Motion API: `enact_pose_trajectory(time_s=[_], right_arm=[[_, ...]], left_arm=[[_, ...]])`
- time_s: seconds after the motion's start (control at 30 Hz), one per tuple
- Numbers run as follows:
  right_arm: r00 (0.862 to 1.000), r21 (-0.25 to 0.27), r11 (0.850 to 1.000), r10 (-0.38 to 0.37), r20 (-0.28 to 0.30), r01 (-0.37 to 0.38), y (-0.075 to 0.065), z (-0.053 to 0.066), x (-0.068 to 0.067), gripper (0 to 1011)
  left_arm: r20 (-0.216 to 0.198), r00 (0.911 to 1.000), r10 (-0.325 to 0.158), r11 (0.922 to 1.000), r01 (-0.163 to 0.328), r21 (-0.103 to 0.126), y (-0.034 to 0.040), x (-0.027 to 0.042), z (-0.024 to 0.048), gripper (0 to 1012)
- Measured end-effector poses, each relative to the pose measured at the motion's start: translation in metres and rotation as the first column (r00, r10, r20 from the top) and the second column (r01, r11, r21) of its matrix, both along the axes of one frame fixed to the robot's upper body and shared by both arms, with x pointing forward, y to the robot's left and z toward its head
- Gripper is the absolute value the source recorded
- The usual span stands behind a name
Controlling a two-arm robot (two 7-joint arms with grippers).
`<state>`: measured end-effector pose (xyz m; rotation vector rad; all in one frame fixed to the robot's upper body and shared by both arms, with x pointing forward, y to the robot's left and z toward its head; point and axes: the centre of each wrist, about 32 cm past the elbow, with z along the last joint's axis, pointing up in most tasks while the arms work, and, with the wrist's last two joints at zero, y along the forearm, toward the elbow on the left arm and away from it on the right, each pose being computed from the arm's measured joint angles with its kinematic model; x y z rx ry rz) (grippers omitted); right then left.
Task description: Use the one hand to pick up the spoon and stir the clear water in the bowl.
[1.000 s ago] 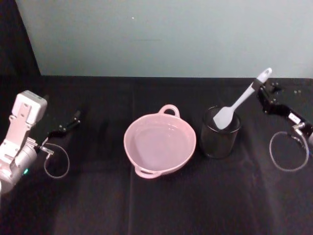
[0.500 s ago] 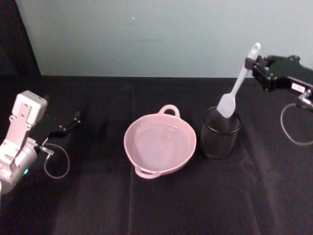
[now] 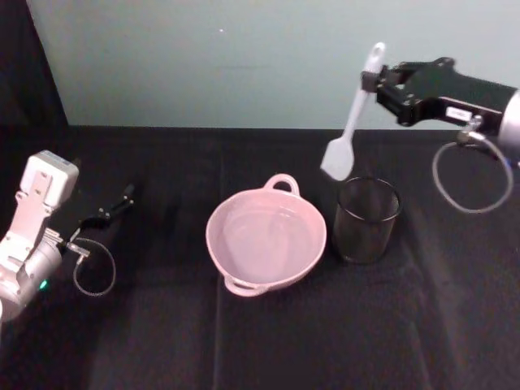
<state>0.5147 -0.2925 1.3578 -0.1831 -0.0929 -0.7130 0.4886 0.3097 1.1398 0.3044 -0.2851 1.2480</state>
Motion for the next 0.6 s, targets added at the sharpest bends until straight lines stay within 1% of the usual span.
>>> enact_pose_trajectory(time_s=[0.03, 0.07, 0.13, 0.23, 0.3, 0.4, 0.43, 0.53, 0.6], right_arm=[[1.000, 0.000, 1.000, 0.000, 0.000, 0.000, 0.000, 0.000, 0.000, 126], [1.000, 0.003, 1.000, 0.019, -0.008, -0.019, 0.005, -0.002, 0.003, 126], [0.999, 0.006, 0.999, 0.036, -0.017, -0.036, 0.010, -0.005, 0.006, 126], [0.997, 0.014, 0.997, 0.077, -0.032, -0.077, 0.021, -0.015, 0.012, 126], [0.995, 0.016, 0.996, 0.090, -0.039, -0.090, 0.025, -0.021, 0.014, 126], [0.992, 0.017, 0.994, 0.112, -0.051, -0.112, 0.031, -0.035, 0.018, 126], [0.991, 0.014, 0.993, 0.119, -0.060, -0.119, 0.034, -0.042, 0.020, 126], [0.990, 0.009, 0.993, 0.122, -0.068, -0.122, 0.037, -0.053, 0.023, 126], [0.991, -0.002, 0.993, 0.118, -0.063, -0.118, 0.040, -0.065, 0.025, 126]], left_arm=[[0.000, 1.0000, 0.000, 1.0000, 0.000, 0.000, 0.0000, 0.0000, 0.0000, 1011], [0.000, 1.0000, 0.000, 1.0000, 0.000, 0.000, 0.0000, 0.0000, 0.0000, 1011], [0.000, 1.0000, 0.000, 1.0000, 0.000, 0.000, 0.0000, 0.0000, 0.0000, 1011], [0.000, 1.0000, 0.000, 1.0000, 0.000, 0.000, 0.0000, 0.0000, 0.0000, 1011], [0.000, 1.0000, 0.000, 1.0000, 0.000, 0.000, 0.0000, 0.0000, 0.0000, 1011], [0.000, 1.0000, 0.000, 1.0000, 0.000, 0.000, 0.0000, 0.0000, 0.0000, 1011], [0.000, 1.0000, 0.000, 1.0000, 0.000, 0.000, 0.0000, 0.0000, 0.0000, 1011], [0.000, 1.0000, 0.000, 1.0000, 0.000, 0.000, 0.0000, 0.0000, 0.0000, 1011], [0.000, 1.0000, 0.000, 1.0000, 0.000, 0.000, 0.0000, 0.0000, 0.0000, 1011]])
